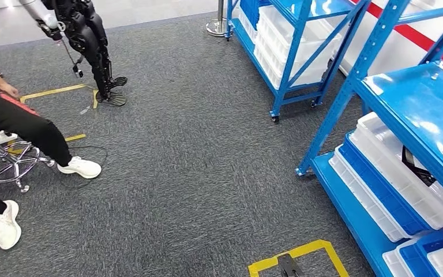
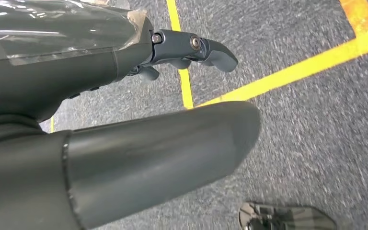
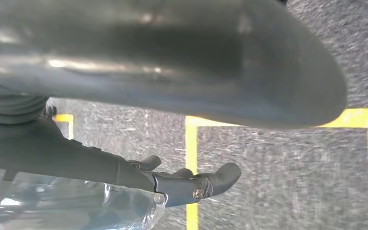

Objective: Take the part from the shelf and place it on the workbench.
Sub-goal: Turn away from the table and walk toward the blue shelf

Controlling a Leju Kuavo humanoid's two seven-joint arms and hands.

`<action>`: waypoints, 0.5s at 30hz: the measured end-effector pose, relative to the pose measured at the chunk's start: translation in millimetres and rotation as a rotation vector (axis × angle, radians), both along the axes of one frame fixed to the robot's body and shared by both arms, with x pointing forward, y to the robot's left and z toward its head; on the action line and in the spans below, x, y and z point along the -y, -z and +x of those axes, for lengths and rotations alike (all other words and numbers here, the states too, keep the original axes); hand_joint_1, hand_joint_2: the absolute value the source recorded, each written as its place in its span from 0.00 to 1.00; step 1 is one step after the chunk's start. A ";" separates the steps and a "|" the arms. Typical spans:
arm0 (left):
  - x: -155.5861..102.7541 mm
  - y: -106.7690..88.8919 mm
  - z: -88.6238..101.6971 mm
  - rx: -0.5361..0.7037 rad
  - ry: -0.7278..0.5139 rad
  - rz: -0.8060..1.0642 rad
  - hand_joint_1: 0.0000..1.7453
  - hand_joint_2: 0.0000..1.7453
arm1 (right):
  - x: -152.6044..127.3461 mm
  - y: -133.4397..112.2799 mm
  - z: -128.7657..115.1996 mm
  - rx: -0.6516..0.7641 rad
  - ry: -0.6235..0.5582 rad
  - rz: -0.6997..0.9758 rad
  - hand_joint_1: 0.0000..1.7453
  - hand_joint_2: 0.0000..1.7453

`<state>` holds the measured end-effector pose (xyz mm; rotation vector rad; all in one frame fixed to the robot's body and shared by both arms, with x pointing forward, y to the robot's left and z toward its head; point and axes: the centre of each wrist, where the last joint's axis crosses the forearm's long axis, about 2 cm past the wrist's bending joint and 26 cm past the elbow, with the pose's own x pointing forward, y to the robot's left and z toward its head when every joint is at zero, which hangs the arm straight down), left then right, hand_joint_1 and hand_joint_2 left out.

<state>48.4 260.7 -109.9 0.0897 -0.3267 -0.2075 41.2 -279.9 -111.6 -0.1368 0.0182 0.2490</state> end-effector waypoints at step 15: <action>2.0 0.0 -1.3 -0.009 0.006 -0.005 0.00 0.00 | 0.2 0.2 -2.3 -0.004 -0.002 -0.001 0.00 0.00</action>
